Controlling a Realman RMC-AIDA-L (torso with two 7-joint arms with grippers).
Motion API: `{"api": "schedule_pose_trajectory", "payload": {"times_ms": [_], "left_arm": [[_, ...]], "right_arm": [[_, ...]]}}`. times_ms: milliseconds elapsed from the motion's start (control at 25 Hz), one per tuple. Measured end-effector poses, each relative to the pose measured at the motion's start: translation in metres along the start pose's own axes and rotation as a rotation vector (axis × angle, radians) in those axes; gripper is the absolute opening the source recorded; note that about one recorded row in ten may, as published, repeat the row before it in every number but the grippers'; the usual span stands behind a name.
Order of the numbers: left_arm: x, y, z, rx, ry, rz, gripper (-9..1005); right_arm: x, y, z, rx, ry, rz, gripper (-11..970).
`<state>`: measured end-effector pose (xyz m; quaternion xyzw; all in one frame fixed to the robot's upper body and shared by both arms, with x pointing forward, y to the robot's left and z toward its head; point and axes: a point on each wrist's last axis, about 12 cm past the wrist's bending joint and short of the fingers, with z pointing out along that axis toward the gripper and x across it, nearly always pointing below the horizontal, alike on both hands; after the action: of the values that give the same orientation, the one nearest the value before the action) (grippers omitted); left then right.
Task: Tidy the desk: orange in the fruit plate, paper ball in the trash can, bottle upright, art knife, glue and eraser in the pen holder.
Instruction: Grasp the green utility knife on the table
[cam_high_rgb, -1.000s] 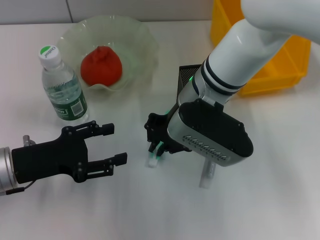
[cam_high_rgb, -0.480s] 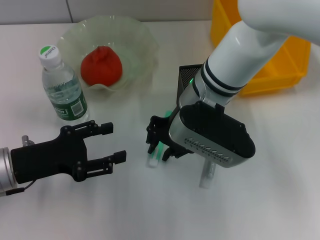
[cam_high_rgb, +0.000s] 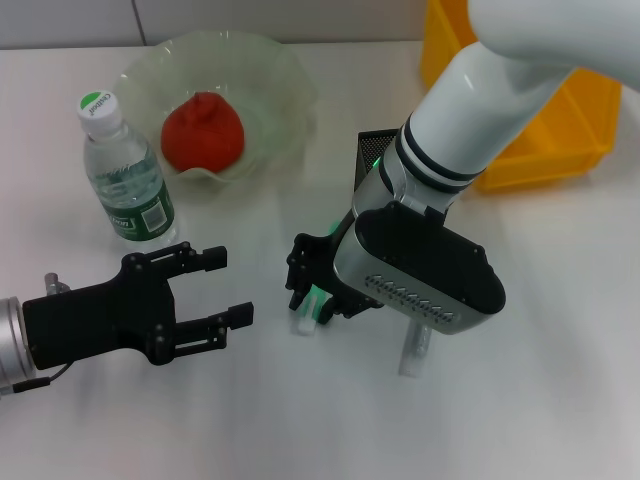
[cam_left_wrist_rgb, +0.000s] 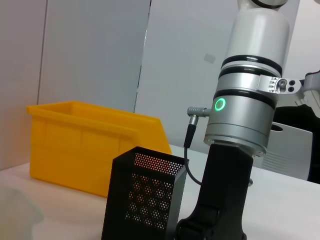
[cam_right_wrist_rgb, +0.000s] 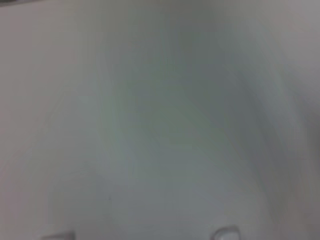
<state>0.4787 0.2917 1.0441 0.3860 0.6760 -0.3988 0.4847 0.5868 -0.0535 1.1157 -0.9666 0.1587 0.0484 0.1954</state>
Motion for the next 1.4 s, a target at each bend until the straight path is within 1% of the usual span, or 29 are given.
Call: {"api": "schedule_pose_trajectory", "payload": {"times_ms": [200, 280, 360, 520, 640, 880, 1160, 1400], "left_arm": [[0.0, 0.001, -0.001, -0.002, 0.001, -0.003, 765], [-0.001, 0.001, -0.003, -0.004, -0.004, -0.014, 765], [-0.001, 0.001, -0.005, -0.008, -0.006, -0.025, 765], [0.0, 0.002, -0.011, -0.033, -0.012, -0.04, 765], [0.001, 0.003, -0.014, -0.05, -0.019, -0.045, 765], [0.001, 0.004, -0.016, -0.069, -0.028, -0.039, 764], [0.0, 0.005, -0.017, -0.075, -0.028, -0.04, 764], [-0.003, 0.009, -0.02, -0.081, -0.021, -0.032, 765]], "right_arm": [[0.0, 0.0, 0.0, 0.015, 0.004, 0.002, 305], [-0.002, -0.001, -0.003, 0.037, -0.008, 0.015, 305], [-0.004, 0.003, -0.01, 0.059, -0.034, 0.031, 305], [-0.003, 0.006, -0.015, 0.069, -0.038, 0.041, 305], [-0.002, 0.005, -0.017, 0.08, -0.037, 0.043, 305], [0.0, 0.002, -0.027, 0.13, -0.048, 0.07, 305], [-0.004, 0.005, -0.038, 0.188, -0.054, 0.102, 305], [-0.006, 0.009, -0.044, 0.229, -0.031, 0.142, 305]]}}
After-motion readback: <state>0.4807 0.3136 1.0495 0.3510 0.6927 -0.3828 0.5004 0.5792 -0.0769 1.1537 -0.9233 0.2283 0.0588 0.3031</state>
